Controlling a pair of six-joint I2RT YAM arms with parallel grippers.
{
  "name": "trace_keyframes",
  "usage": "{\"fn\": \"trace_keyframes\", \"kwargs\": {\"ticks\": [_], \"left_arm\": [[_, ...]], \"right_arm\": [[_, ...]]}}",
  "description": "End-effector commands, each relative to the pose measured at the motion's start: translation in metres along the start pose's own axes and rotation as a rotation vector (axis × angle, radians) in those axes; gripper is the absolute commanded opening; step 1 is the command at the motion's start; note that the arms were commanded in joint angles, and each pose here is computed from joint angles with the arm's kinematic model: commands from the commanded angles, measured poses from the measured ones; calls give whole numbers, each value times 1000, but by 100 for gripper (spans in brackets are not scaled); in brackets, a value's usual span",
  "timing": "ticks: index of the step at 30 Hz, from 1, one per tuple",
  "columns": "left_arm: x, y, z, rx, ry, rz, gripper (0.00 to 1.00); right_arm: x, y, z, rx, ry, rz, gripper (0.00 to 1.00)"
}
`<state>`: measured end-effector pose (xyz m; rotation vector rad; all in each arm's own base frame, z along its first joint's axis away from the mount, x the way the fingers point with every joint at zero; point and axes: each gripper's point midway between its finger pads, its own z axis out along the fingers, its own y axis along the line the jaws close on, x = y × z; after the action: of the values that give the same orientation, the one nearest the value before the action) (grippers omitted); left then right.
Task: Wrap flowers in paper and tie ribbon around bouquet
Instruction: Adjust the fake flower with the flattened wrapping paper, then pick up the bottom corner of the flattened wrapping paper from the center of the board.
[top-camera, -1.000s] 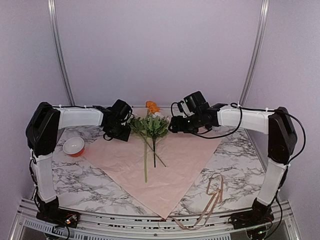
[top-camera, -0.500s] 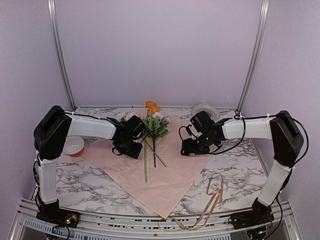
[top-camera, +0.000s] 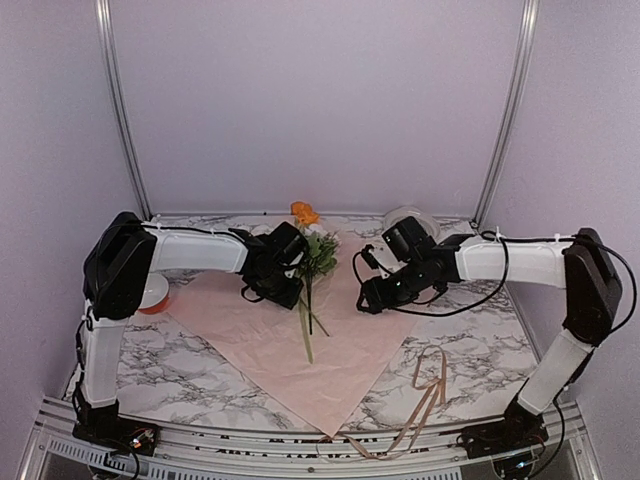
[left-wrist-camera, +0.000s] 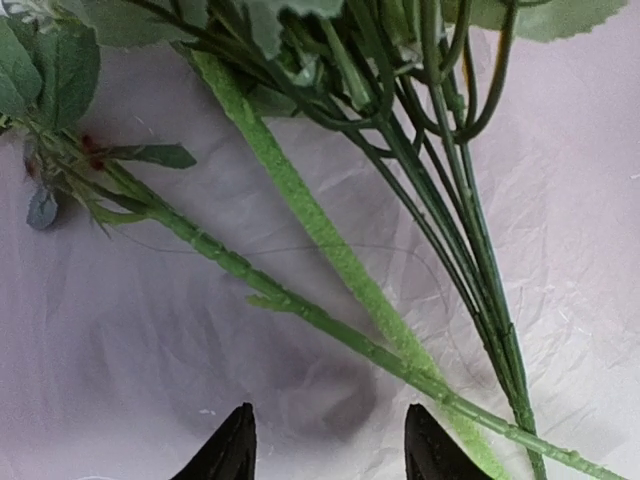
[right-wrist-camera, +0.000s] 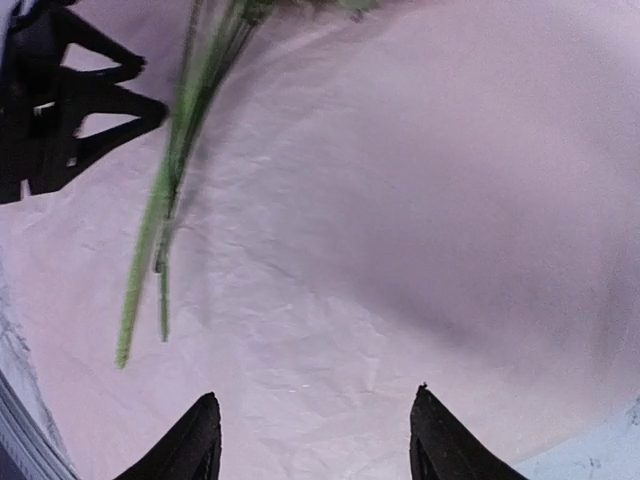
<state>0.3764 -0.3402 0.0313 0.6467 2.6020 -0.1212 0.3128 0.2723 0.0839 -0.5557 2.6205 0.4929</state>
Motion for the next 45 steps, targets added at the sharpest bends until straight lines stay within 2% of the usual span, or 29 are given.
{"fn": "trace_keyframes", "kwargs": {"ticks": [1,6,10,15,19,26,29,35,38,41,45], "left_arm": [[-24,9,-55,-4,-98,11,52],[-21,18,-85,-12,-145,-20,55],[-17,25,-108,-14,-176,-49,59],[-9,32,-132,-11,-206,-78,63],[3,38,-145,-7,-216,-104,65],[12,45,-160,-17,-231,-103,66],[15,47,-164,-20,-237,-101,66],[29,48,-165,-15,-228,-96,66],[31,28,-176,18,-287,-3,66],[44,-15,-193,91,-389,234,64],[87,-69,-197,221,-506,557,64]], "right_arm": [[7,72,-39,-235,-93,-267,59],[63,122,-36,-263,-61,-460,57],[103,161,-26,-221,-2,-615,59],[135,176,-3,-119,77,-730,66],[148,189,7,-33,116,-835,68],[166,165,24,102,223,-873,70],[166,155,28,157,229,-881,66],[169,153,37,136,254,-904,65],[160,138,44,137,267,-858,61],[146,127,49,99,251,-777,60],[143,138,49,-37,240,-732,60]]}}
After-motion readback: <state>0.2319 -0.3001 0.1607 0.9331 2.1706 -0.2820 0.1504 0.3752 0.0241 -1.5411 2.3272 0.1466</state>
